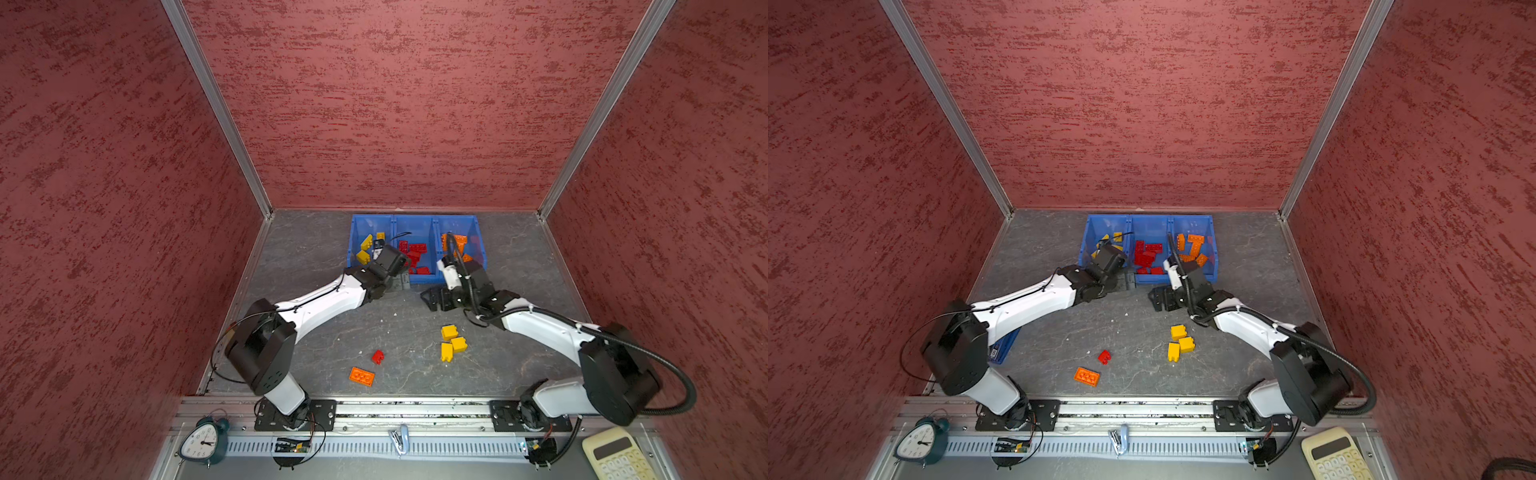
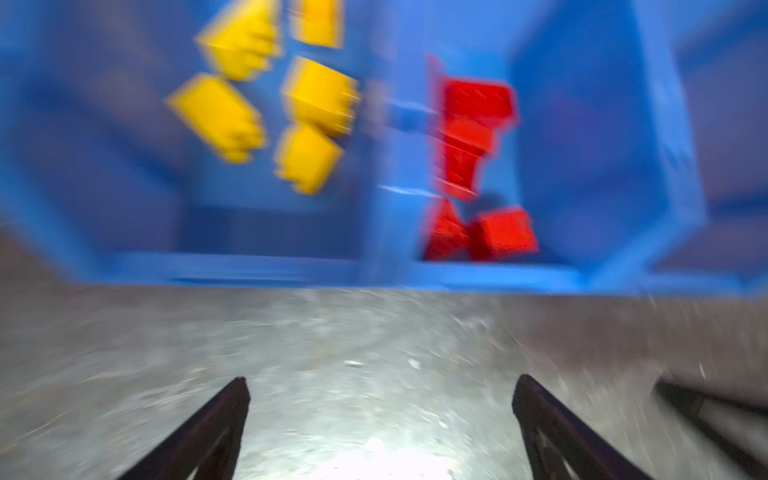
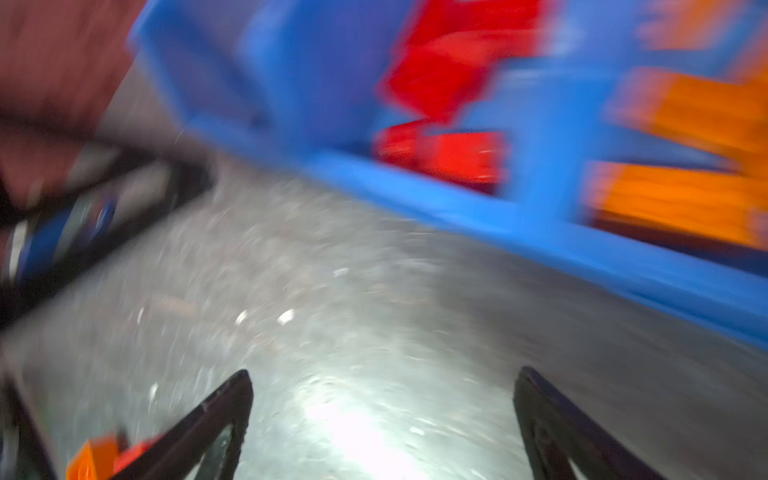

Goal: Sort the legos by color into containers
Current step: 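Lower the right gripper onto the red brick and grasp it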

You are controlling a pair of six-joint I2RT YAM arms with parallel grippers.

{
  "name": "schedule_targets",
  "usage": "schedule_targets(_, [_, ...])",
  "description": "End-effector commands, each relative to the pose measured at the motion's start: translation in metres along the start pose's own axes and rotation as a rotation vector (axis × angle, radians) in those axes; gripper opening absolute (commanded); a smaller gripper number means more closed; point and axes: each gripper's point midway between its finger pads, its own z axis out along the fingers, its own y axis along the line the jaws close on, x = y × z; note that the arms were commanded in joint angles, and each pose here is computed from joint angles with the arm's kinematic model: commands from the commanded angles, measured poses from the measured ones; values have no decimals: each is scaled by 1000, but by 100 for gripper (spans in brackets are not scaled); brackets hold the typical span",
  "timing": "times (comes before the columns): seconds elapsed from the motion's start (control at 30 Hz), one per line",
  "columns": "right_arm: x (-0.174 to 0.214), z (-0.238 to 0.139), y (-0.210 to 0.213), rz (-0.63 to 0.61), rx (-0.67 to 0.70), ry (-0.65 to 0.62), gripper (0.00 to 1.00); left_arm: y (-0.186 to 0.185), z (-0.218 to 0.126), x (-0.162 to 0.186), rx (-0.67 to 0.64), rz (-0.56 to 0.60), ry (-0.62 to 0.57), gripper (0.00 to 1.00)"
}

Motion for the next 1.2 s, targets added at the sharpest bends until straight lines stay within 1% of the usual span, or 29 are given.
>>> schedule_targets(0.0, [26,19,46,-302,-166,120,94,41,-12,-18,-89,-159,-84,99])
schedule_targets(0.07, [37,29,69,-430,-247,147,90,62,-17,-23,-126,-193,-96,100])
schedule_targets(0.13, [55,35,95,-636,-359,165,85,84,-21,-25,-168,-222,-100,100])
schedule_targets(0.23, [81,41,119,-931,-488,209,83,112,-27,-25,-219,-264,-100,99])
schedule_targets(0.37, [99,51,137,-1179,-600,245,81,141,-38,-20,-260,-315,-113,100])
schedule_targets(0.43, [109,55,142,-1279,-633,259,81,156,-44,-16,-270,-349,-117,100])
schedule_targets(0.6, [122,68,147,-1401,-646,302,80,183,-55,-3,-274,-423,-130,100])
schedule_targets(0.77, [130,73,152,-1419,-671,342,74,194,-60,3,-249,-467,-144,99])
schedule_targets(1.0, [132,75,154,-1399,-692,369,56,193,-55,6,-228,-463,-121,100])
schedule_targets(1.17, [128,75,159,-1378,-699,353,43,186,-47,6,-203,-462,-99,99])
